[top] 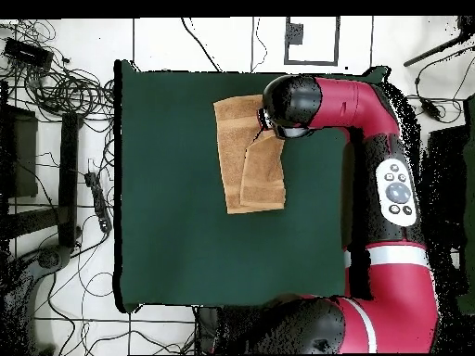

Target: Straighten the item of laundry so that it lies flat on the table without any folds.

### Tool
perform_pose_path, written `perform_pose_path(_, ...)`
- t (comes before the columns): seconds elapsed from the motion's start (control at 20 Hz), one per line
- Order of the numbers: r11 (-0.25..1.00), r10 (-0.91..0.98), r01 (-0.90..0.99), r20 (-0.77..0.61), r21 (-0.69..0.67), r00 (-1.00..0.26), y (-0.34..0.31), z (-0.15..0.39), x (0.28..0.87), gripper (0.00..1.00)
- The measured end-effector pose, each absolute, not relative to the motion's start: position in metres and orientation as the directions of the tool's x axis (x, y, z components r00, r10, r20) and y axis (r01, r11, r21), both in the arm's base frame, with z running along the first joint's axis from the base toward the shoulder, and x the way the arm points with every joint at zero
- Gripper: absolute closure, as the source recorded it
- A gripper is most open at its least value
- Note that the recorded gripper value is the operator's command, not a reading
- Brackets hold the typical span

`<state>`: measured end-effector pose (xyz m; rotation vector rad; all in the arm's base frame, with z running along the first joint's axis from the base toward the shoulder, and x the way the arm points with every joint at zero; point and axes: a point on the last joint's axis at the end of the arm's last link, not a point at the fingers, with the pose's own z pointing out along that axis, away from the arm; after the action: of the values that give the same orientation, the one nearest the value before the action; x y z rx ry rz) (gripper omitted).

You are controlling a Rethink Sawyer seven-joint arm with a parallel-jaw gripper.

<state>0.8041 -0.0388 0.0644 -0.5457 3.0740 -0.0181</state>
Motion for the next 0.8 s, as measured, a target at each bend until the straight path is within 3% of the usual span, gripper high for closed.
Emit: perform_pose_path(0.8, 0.93, -0.367, -0.366, -0.007, -0.04, -0.93, -0.05, 0.061, 0.802, 1.0)
